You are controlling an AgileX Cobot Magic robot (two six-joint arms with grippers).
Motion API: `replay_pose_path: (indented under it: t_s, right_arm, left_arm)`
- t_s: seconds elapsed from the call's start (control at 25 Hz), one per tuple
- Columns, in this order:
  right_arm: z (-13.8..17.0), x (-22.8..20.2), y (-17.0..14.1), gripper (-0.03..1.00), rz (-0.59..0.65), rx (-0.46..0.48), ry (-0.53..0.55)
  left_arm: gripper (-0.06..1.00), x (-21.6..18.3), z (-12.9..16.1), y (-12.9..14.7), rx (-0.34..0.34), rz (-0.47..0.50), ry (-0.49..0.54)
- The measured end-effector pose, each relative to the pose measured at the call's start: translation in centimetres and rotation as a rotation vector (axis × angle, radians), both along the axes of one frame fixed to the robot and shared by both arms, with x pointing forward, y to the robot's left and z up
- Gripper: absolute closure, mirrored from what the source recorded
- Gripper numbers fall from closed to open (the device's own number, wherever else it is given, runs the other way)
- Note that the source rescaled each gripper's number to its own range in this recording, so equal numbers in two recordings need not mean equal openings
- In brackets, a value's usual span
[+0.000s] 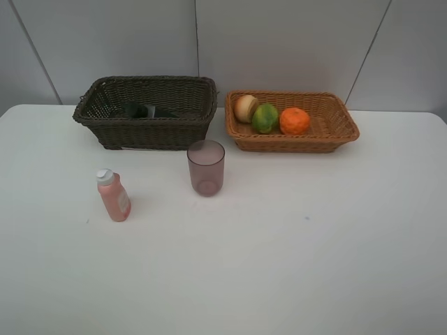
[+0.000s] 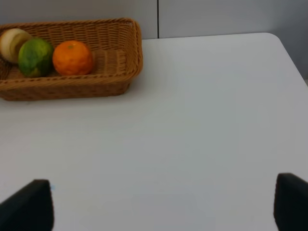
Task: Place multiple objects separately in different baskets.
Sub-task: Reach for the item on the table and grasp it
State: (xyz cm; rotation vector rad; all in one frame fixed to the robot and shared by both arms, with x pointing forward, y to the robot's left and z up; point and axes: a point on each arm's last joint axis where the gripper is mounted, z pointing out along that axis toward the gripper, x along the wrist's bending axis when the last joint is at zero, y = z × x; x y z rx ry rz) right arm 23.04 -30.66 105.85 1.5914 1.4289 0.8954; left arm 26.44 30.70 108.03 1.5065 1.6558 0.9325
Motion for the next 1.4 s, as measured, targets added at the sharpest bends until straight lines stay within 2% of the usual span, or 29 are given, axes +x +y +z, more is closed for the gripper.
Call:
replay_pose_path:
  t_s: [0.24, 0.44, 0.56, 0.76, 0.96, 1.12, 1.4]
  right_arm:
    - [0.0, 0.0, 0.0, -0.02, 0.0, 0.0, 0.0]
    - [0.0, 0.0, 0.0, -0.02, 0.0, 0.0, 0.0]
    - [0.0, 0.0, 0.0, -0.02, 0.0, 0.0, 0.0]
    - [0.0, 0.0, 0.0, -0.02, 0.0, 0.0, 0.0]
    - [0.0, 0.0, 0.0, -0.02, 0.0, 0.0, 0.0]
    - [0.0, 0.0, 0.0, -0.02, 0.0, 0.0, 0.0]
    - [0.0, 0.0, 0.0, -0.02, 0.0, 0.0, 0.0]
  left_arm:
    - [-0.06, 5.3, 3.3, -0.1, 0.004, -0.007, 0.056]
    - [-0.06, 10.3, 4.1, -0.1, 0.026, -0.009, 0.123]
    - [-0.06, 13.0, 3.6, -0.7, 0.044, -0.047, 0.203]
    - [-0.06, 17.4, 2.6, -2.2, 0.117, -0.118, 0.306]
    - [-0.06, 20.8, 1.4, -4.6, 0.137, -0.173, 0.383]
    - [-0.06, 22.9, 0.2, -6.5, 0.124, -0.197, 0.437]
    - [-0.06, 25.3, -3.4, -8.8, 0.148, -0.234, 0.562]
